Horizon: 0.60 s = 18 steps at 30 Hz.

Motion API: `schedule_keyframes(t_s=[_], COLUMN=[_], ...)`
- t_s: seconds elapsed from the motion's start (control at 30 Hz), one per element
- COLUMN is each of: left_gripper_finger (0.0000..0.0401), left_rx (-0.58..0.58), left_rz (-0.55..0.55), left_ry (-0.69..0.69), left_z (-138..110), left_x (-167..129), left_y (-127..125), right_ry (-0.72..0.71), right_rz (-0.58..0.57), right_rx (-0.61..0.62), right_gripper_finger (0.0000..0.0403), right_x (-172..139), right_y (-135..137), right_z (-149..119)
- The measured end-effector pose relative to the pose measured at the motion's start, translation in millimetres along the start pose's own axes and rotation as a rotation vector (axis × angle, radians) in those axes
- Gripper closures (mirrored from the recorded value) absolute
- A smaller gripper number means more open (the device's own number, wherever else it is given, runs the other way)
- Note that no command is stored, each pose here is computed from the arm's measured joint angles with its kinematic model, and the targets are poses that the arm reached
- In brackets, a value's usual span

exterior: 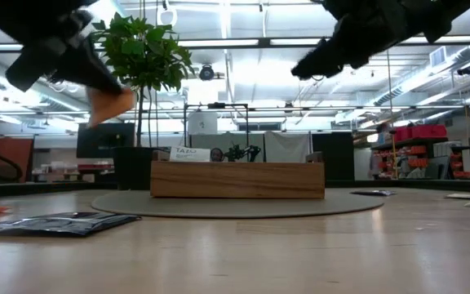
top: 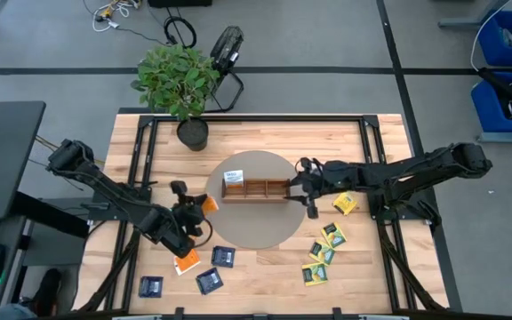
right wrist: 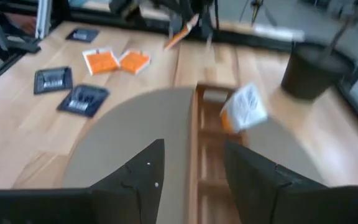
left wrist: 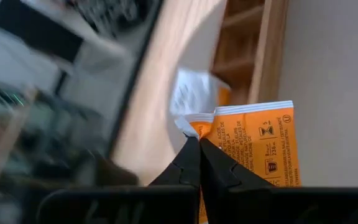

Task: Pick & Place Tea
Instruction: Put the orange tea bag into the left section of the wooden organizer

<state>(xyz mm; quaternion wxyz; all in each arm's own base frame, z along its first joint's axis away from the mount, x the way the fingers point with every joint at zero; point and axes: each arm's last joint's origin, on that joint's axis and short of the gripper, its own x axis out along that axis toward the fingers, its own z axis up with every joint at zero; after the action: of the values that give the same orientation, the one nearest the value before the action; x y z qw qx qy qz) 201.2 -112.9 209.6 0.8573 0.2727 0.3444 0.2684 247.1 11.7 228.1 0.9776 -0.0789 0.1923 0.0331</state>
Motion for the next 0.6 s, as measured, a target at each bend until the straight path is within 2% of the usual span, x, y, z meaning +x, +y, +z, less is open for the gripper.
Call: schedule_keyframes(t_s=[0.13, 0.3, 0.43, 0.6], left_gripper_finger=[0.0399, 0.0399, 0.0399, 0.0399], left_rx=[0.127, 0.212, 0.24, 0.242], left_rz=[0.016, 0.02, 0.025, -0.066], left_ry=[-0.062, -0.119, -0.179, -0.304], left_z=[10.2, 24.7, 38.7, 58.8], left_x=[0.7, 4.9, 7.9, 11.1], left_y=[-2.6, -3.0, -1.5, 1.3], right_ry=[-0.066, -0.122, -0.186, -0.232], right_rz=[-0.044, -0.091, 0.026, 0.156], right_rx=[-0.007, 0.003, 0.023, 0.049], right_gripper_finger=[0.0232, 0.0232, 0.0232, 0.0232], right_x=[-0.3, 2.0, 9.1, 19.6], right_y=[-9.7, -27.6, -38.6, -50.0], right_z=[5.6, 7.2, 5.3, -0.6])
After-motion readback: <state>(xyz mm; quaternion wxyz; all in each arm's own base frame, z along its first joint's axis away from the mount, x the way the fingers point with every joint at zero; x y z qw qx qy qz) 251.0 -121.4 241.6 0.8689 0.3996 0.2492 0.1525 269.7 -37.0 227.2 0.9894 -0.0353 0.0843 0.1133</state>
